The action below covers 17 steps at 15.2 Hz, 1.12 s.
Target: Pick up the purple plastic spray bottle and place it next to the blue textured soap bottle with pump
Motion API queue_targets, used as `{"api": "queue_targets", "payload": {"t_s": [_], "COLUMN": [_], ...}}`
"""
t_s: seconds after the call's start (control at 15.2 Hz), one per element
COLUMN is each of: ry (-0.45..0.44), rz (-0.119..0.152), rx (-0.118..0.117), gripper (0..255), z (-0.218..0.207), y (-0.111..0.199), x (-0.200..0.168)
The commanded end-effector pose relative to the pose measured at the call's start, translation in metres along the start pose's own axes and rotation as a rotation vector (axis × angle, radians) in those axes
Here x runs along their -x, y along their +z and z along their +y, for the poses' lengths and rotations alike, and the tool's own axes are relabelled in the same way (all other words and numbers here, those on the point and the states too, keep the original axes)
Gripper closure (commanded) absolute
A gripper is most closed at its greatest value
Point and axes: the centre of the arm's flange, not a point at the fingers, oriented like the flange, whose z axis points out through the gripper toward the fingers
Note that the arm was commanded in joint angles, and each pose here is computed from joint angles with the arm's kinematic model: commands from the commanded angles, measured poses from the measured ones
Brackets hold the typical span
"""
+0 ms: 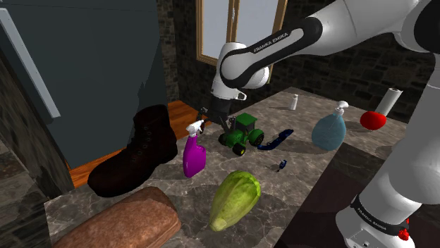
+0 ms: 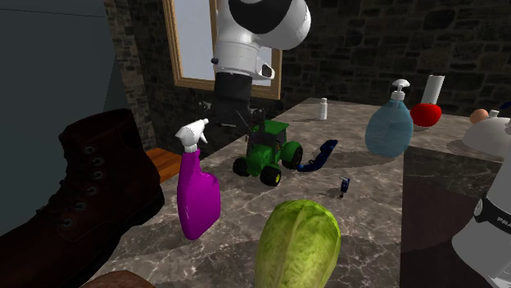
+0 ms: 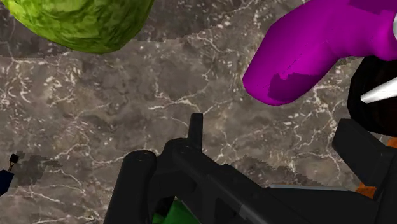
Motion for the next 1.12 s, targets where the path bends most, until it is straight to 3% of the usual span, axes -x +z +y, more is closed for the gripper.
{"api": "queue_targets", "payload": {"t_s": [0.0, 0.59, 1.06], "ry": [0.057, 0.071, 0.071], "rz": [-0.015, -0.018, -0.018], "rx": [-0.011, -0.013, -0.013], "gripper": [0, 0, 0], "z": [-0.018, -0.023, -0.023], "y": [0.019, 0.063, 0.063], "x": [-0.010, -0.011, -0.011]}}
